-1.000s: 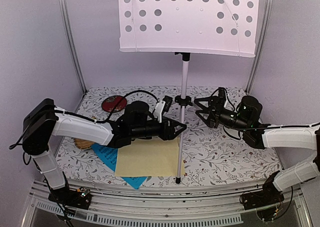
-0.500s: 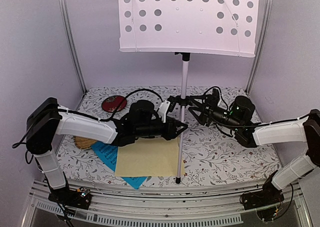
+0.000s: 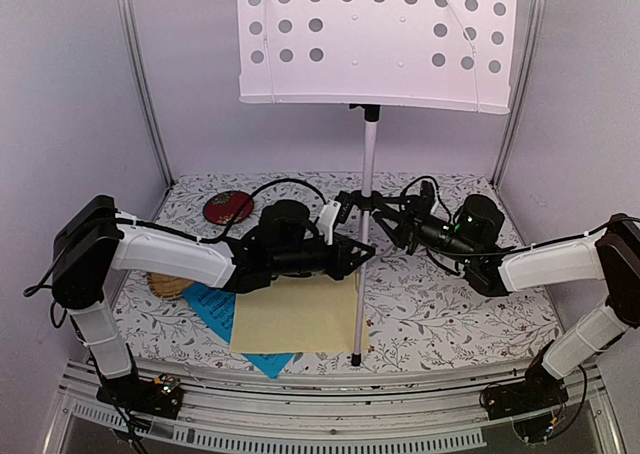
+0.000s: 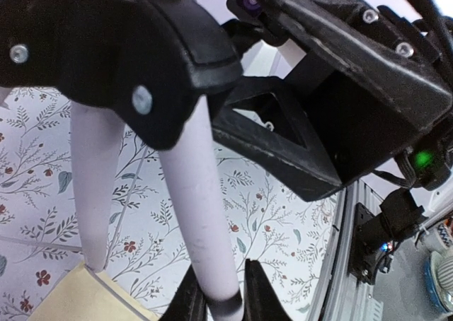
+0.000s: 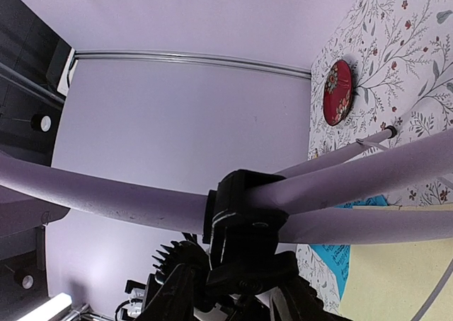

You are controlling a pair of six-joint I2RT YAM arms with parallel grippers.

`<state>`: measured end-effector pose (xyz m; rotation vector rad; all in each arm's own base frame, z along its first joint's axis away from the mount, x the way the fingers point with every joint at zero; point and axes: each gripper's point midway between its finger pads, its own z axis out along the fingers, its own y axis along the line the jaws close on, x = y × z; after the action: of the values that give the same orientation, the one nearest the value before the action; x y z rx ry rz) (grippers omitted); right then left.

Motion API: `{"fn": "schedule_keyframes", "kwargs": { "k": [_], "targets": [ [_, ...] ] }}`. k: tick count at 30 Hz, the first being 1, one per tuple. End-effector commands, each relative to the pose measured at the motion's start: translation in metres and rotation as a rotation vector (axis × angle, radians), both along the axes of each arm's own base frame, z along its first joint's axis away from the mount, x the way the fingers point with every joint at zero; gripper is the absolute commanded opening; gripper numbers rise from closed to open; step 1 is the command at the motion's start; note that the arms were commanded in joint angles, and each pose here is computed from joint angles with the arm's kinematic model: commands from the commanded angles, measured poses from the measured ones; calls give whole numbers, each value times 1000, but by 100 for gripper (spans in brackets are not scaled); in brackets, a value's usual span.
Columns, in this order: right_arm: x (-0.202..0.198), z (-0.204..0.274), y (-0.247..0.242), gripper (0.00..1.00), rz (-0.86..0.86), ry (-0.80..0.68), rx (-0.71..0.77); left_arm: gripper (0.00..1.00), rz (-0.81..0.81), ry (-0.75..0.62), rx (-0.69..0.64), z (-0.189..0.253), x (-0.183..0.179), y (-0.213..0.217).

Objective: Pack up the instrument practice props

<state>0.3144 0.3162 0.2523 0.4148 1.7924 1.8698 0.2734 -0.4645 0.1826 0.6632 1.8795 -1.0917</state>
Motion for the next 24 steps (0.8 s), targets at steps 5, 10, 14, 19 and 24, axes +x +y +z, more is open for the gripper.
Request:
{"fn": "schedule_keyframes", "kwargs": {
  "k": [5, 10, 14, 19, 24],
  "targets": [
    [5, 20, -6, 47, -54, -53, 36, 2, 32, -44, 85, -14, 7, 12],
    [7, 18, -7, 48, -64, -43, 38, 2, 37, -45, 83, -13, 7, 13],
    [9, 19, -6, 47, -63, -44, 39, 2, 36, -43, 83, -13, 6, 13],
    [14, 19, -11, 45, -88, -44, 28, 2, 35, -47, 79, -11, 4, 14],
    [18, 17, -15, 44, -95, -41, 24, 2, 28, -41, 83, -13, 1, 14]
  ]
}}
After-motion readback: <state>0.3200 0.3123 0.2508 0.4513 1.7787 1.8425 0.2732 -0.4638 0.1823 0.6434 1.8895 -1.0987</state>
